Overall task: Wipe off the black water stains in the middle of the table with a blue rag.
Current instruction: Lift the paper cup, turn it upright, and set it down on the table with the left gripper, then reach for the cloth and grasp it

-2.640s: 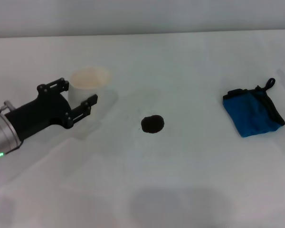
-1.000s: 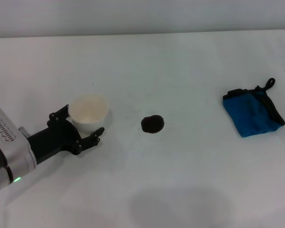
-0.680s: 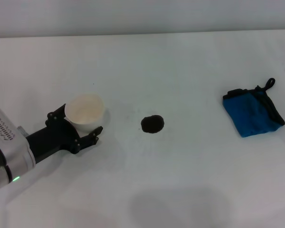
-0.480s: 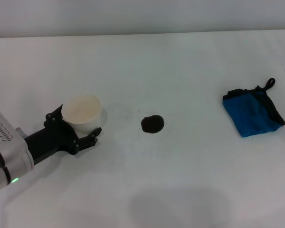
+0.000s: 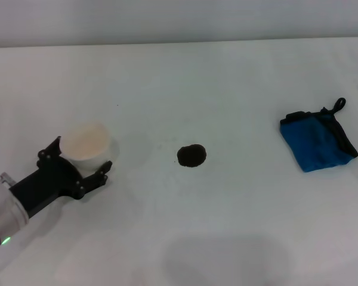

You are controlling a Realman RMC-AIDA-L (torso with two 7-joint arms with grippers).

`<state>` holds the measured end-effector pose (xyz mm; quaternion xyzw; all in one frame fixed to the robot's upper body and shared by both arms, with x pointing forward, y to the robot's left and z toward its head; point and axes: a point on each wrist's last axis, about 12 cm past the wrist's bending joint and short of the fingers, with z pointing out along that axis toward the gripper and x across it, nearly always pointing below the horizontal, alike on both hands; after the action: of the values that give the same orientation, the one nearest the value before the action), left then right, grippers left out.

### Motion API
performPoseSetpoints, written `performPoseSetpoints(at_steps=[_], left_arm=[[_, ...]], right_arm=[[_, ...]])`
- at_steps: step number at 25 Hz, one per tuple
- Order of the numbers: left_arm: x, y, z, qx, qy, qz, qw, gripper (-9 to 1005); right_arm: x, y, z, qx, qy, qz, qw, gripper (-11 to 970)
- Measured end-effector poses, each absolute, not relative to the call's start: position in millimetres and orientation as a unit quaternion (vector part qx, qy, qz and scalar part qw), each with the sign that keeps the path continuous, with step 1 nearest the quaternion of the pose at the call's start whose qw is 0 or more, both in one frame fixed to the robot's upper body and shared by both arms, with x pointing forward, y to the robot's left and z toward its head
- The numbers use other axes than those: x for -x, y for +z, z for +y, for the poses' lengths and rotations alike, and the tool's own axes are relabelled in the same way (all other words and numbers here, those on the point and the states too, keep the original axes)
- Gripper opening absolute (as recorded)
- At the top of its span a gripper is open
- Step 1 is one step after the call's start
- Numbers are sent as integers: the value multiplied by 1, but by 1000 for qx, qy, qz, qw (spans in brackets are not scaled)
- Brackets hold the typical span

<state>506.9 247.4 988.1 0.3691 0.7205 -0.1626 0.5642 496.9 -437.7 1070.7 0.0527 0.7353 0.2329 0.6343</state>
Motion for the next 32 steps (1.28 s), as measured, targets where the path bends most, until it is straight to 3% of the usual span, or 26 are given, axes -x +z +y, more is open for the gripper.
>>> performPoseSetpoints(at_steps=[21, 26, 32], left_arm=[[-481, 975, 263, -328, -156, 746, 558, 876], [-460, 973, 264, -303, -178, 739, 576, 876], [-427, 977, 291, -203, -161, 732, 630, 877]], right_arm=[[-501, 1069, -429, -38, 244, 738, 627, 487], [-500, 1069, -431, -40, 240, 739, 628, 487], [-497, 1071, -437, -40, 231, 738, 632, 487]])
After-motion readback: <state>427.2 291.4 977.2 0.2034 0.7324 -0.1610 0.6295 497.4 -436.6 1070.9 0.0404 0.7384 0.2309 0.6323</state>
